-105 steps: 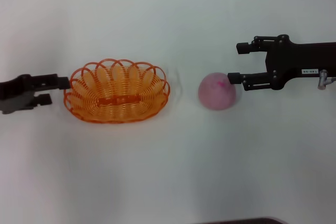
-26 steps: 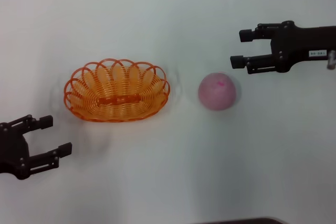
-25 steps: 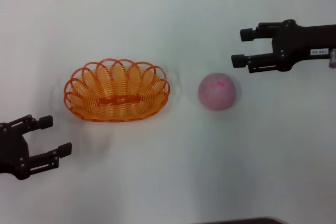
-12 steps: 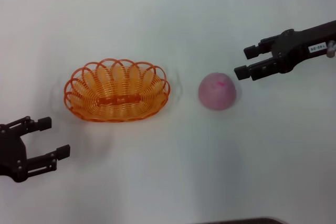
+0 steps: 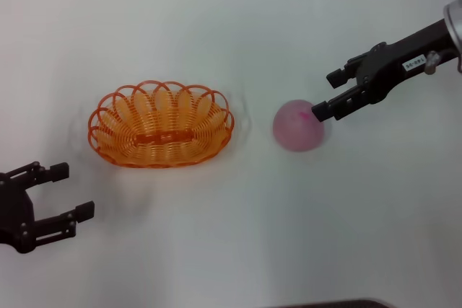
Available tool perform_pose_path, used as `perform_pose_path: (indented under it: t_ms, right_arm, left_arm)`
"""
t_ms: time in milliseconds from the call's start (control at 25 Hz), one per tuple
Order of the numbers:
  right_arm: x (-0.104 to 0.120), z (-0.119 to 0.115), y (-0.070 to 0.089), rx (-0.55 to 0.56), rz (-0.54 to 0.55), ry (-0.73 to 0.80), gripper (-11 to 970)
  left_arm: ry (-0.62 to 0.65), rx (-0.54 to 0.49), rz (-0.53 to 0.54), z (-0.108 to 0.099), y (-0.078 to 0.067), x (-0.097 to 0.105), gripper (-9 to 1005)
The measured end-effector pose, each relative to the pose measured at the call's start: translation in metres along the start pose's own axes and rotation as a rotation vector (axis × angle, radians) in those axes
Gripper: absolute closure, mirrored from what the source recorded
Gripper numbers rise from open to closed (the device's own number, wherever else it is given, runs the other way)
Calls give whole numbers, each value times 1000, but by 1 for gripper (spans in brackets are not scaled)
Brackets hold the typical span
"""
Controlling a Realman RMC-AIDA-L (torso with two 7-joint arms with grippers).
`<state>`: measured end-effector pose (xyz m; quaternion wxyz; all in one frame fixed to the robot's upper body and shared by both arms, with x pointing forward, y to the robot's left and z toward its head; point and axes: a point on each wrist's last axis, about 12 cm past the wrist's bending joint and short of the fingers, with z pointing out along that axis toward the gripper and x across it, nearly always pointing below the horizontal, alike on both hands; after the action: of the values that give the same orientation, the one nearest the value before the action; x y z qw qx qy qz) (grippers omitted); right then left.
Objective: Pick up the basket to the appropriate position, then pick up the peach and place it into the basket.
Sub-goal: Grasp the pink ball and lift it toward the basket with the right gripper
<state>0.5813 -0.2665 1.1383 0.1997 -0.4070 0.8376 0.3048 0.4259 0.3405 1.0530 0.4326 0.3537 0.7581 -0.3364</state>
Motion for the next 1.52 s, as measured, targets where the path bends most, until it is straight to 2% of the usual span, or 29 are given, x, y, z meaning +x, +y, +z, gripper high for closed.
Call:
perform_pose_path:
  t_ms: [280,920,1520]
  right_arm:
    - [-9,11,4,-3,-6,60,21]
    - [-23,32,7,45,-27,142,23]
    - [-21,46,8,61,-35,183,24]
  left_arm:
    - [0,1,2,-1,0,0,198]
    - [2,-3,-2,-2,-2,2,198]
    - [3,-5,-5,-2,-2,3,198]
